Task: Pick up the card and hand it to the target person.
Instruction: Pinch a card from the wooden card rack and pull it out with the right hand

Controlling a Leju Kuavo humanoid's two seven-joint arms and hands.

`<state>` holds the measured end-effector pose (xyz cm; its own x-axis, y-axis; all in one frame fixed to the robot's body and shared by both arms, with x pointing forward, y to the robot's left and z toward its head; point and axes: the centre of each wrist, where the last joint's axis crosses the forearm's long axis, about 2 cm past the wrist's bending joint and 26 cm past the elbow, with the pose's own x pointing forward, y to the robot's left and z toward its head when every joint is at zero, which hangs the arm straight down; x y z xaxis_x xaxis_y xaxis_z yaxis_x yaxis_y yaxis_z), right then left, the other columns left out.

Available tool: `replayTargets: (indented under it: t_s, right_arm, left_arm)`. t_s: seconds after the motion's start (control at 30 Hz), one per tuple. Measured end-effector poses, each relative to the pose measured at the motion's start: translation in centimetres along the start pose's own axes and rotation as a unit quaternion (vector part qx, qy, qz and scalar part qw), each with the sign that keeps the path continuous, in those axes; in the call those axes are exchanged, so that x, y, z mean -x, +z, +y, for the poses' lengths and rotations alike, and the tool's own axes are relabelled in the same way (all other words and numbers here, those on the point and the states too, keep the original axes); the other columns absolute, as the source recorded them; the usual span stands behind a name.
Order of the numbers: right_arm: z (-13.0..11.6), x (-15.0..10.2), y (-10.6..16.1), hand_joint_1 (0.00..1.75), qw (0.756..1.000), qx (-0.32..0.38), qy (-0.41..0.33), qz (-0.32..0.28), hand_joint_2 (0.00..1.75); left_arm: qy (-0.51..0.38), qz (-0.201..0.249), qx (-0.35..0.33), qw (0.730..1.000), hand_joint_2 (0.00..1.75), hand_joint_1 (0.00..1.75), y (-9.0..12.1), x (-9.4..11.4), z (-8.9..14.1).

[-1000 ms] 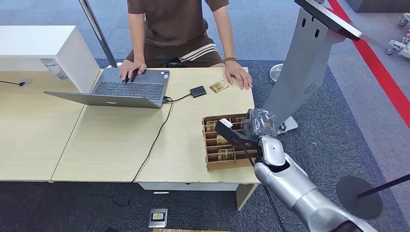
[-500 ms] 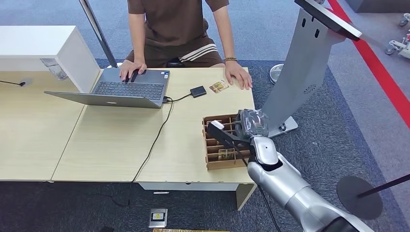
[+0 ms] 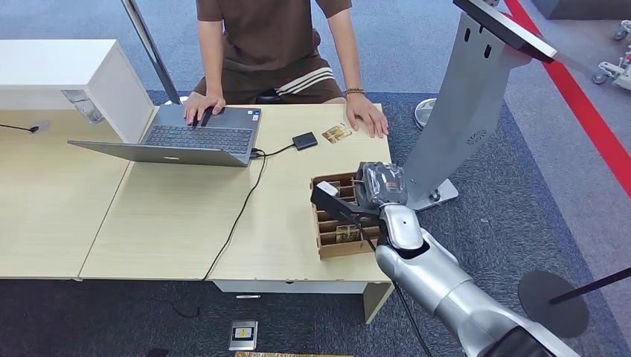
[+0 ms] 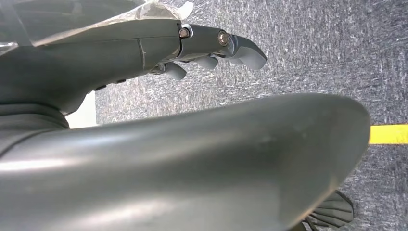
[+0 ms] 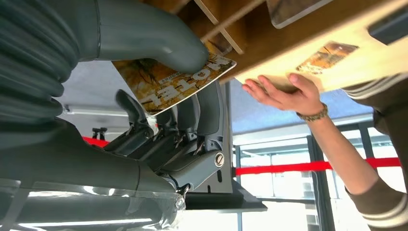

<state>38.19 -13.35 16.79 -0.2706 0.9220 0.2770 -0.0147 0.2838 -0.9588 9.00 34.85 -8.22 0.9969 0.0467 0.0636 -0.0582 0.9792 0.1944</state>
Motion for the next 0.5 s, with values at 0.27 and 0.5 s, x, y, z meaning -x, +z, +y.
replayTargets:
  t_s: [0.27,0.5]
  right_arm:
    - [-2.5,0.0,0.3,1.75,0.998,0.058,0.019,-0.024,1.75]
    - [-4.6,0.9,1.9,1.75,0.993,0.103,0.022,-0.049,1.75]
  left_arm:
    - [-0.001,-0.004,0.006,1.000,0.00,0.00,0.0,0.0,0.0]
    - [-0.023,-0.017,0.010,1.000,0.00,0.00,0.0,0.0,0.2]
